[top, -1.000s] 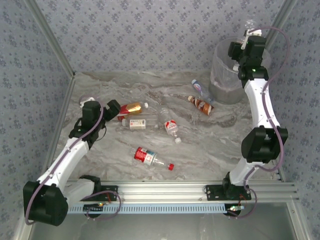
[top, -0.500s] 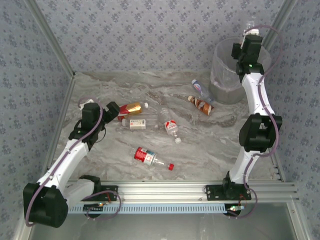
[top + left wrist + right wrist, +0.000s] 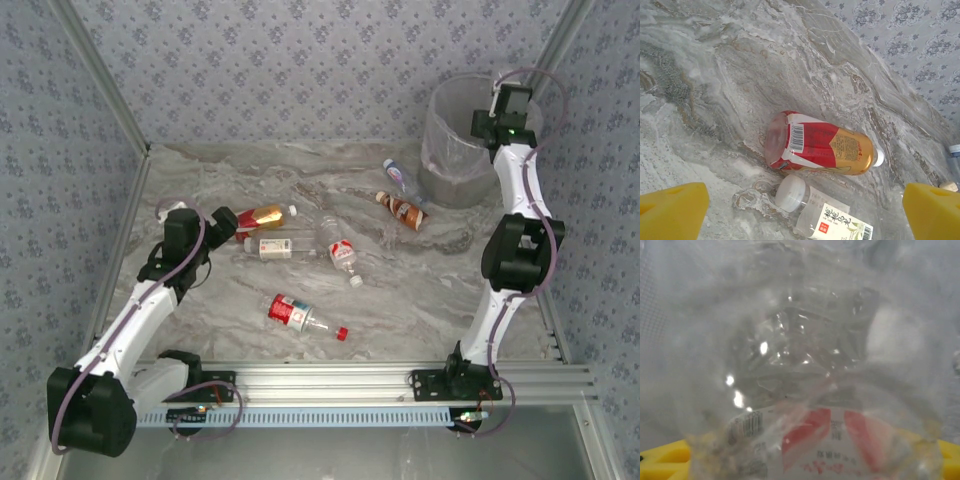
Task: Put the plastic bottles in the bin
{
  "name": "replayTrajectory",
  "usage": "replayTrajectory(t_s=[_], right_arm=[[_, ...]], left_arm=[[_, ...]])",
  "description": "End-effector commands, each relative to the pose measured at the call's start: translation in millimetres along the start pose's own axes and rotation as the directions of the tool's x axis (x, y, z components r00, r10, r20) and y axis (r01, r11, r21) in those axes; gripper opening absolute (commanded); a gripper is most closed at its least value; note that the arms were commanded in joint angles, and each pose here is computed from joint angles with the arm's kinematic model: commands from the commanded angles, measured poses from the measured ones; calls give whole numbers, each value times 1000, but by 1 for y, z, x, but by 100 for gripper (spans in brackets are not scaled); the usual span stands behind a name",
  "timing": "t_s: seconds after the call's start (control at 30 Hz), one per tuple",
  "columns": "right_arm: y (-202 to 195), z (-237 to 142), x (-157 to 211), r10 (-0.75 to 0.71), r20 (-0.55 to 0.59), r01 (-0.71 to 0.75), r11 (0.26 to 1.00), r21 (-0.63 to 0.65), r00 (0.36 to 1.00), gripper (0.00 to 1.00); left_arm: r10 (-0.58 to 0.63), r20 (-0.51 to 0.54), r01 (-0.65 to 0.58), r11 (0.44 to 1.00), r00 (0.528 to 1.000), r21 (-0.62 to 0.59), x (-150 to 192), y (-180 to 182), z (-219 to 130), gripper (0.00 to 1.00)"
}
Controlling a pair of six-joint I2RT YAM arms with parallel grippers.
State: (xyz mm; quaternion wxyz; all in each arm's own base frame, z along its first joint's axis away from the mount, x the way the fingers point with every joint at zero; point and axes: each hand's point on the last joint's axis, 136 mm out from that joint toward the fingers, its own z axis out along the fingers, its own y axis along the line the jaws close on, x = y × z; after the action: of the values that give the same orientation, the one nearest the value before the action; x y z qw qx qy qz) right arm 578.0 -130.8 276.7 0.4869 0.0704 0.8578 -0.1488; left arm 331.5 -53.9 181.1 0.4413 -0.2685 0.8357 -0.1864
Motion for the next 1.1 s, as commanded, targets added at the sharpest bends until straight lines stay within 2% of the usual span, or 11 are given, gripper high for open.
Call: replayTrajectory(t_s=[0.0, 0.23, 0.4, 0.73, 1.07], right_arm=[[4, 0, 2, -17, -27, 17, 1000, -24, 999, 72], [-12, 4, 12, 19, -70, -14, 997, 81, 997, 82], [-14, -2, 10, 21, -71, -14, 995, 97, 997, 84], [-3, -33, -20, 29, 2, -29, 998, 56, 1000, 86], [5, -65, -48, 97, 82, -98, 995, 7, 992, 89]], left_arm=[[-17, 28, 17, 1000, 999, -9, -6, 3, -3, 99], [-20, 25, 20, 1000, 999, -9, -5, 3, -3, 99], [-20, 27, 20, 1000, 999, -12, -6, 4, -2, 99], [-20, 19, 21, 1000, 1000, -14, -5, 4, 2, 99], [-17, 12, 18, 1000, 1000, -21, -3, 6, 3, 100]])
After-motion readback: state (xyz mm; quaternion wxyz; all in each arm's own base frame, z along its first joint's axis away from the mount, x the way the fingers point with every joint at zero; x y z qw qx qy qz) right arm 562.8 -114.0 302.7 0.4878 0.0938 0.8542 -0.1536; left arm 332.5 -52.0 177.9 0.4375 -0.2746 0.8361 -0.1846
